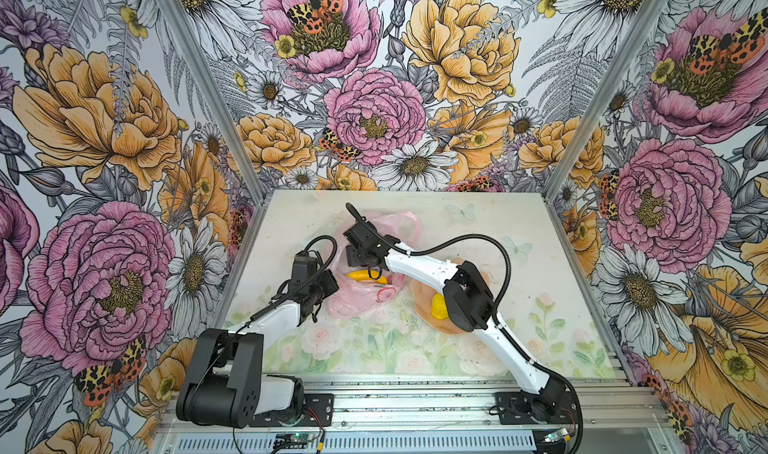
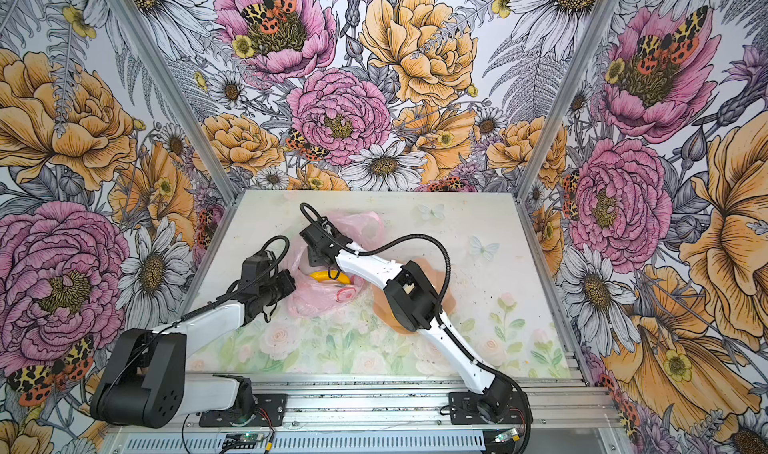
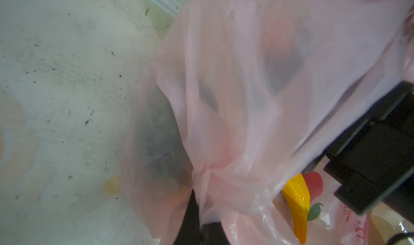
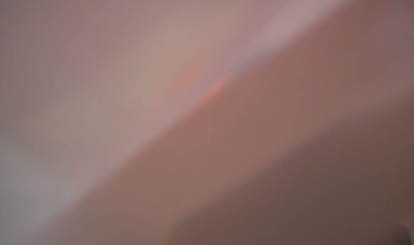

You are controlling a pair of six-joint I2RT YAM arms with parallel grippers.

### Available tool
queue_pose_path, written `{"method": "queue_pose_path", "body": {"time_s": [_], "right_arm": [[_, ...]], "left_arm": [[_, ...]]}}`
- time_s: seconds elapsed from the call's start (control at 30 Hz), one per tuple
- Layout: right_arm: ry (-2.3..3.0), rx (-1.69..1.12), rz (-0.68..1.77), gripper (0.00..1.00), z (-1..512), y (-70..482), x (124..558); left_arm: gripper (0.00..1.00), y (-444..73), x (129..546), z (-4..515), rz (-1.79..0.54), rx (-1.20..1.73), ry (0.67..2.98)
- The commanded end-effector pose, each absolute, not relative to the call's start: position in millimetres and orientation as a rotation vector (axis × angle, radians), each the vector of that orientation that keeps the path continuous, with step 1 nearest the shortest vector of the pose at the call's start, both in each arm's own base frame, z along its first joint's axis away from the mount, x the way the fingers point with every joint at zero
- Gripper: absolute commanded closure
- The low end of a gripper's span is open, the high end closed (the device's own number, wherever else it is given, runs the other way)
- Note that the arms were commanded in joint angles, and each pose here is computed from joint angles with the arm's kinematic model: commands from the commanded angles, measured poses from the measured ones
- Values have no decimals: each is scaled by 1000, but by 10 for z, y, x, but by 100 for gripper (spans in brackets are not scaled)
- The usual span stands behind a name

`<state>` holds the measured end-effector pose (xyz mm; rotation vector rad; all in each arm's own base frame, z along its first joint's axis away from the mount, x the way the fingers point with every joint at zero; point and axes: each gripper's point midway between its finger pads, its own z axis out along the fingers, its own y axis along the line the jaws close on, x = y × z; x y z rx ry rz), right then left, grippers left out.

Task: Take the fake fruits out of the plastic bag
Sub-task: 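Reach into the bag and grasp the dark avocado with the right gripper, then lift the avocado up out of the bag with the right gripper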

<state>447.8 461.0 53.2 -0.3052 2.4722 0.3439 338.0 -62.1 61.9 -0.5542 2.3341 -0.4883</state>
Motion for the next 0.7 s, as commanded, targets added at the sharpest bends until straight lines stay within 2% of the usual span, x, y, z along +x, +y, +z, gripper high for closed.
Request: {"method": "queue_pose_path", "body": {"time_s": [0.0,0.27,0.67], "right_arm": [[2490,-322,336,35,425,4611,4486],[2467,-342,345,51,589,4634,4453],[2358,-446,412,52,1345,4794,4135]], "left_arm": [[100,-631,3420,681,-523,-558,2317],[100,-611,3413,706,-515,-561,2309],[100,-610,3415,667,-518,-563,2320]]}}
